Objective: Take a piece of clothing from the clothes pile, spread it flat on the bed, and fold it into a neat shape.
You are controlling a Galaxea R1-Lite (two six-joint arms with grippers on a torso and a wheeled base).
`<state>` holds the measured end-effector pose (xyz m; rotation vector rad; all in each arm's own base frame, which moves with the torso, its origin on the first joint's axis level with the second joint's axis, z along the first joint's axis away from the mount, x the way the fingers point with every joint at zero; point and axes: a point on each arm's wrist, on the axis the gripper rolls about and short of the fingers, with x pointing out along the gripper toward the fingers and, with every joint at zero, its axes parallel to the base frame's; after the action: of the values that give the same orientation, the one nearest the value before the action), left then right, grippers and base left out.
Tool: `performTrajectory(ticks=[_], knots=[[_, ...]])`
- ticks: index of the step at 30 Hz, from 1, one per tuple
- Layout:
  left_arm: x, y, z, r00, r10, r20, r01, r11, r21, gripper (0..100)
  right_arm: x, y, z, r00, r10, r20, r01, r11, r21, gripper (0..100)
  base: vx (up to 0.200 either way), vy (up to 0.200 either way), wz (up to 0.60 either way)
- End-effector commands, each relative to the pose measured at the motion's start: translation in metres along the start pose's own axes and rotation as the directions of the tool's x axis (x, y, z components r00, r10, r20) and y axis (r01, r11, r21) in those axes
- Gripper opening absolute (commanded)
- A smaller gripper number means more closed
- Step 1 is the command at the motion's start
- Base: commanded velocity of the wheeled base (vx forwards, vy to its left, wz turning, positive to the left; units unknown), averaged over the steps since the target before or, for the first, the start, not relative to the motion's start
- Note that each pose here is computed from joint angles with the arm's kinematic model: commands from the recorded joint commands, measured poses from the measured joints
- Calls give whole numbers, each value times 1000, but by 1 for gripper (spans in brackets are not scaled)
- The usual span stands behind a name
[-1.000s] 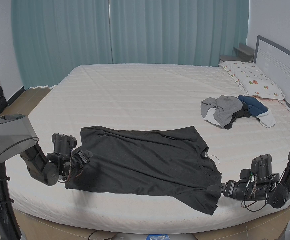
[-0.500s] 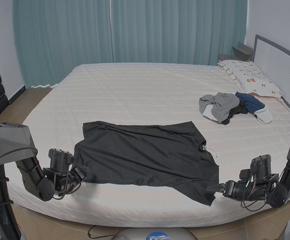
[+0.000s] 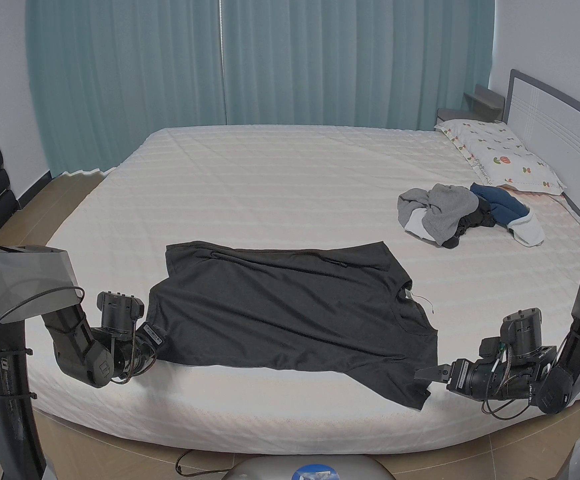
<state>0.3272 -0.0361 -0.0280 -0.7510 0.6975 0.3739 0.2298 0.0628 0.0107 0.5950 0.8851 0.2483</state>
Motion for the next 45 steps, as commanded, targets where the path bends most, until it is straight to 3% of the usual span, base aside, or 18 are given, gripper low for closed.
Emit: performTrajectory(ticks=[1, 10, 16, 20, 21, 26, 29, 37, 45], knots=[[0, 3, 0, 1000, 9, -1, -9, 1000, -10, 0, 6, -6, 4, 1000, -16, 6, 16, 1000, 17, 100, 0, 0, 0], [-16, -1, 15, 999, -21, 41, 23, 997, -69, 0, 26, -16, 15, 999, -50, 21, 49, 998, 50, 100, 0, 0, 0], [-16, 1, 14, 999, -13, 33, 16, 998, -67, 0, 44, -18, 24, 998, -47, 37, 42, 993, 111, 100, 0, 0, 0], [-17, 3, 13, 999, -9, 31, 11, 998, -69, 0, 61, -24, 26, 995, -87, 51, 80, 990, 119, 100, 0, 0, 0], [-17, 3, 13, 999, -9, 31, 11, 998, -69, 0, 68, -26, 27, 993, -103, 58, 95, 988, 121, 0, 0, 0, 0], [-18, 4, 12, 1000, -4, 26, 6, 998, -67, 0, 83, -27, 35, 985, -133, 108, 119, 985, 121, 0, 0, 0, 0], [-18, 5, 11, 1000, -1, 23, 2, 998, -67, 0, 86, -20, 50, 980, -114, 166, 96, 989, 113, 0, 0, 0, 0], [-17, 8, 8, 1000, 6, 9, -5, 998, -65, 0, 103, -3, 96, 936, -74, 343, 48, 995, 84, 0, 0, 0, 0], [-15, 7, 6, 1000, 0, 2, 0, 998, -63, 0, 136, 5, 126, 922, -40, 386, 17, 998, 63, 0, 0, 0, 0]])
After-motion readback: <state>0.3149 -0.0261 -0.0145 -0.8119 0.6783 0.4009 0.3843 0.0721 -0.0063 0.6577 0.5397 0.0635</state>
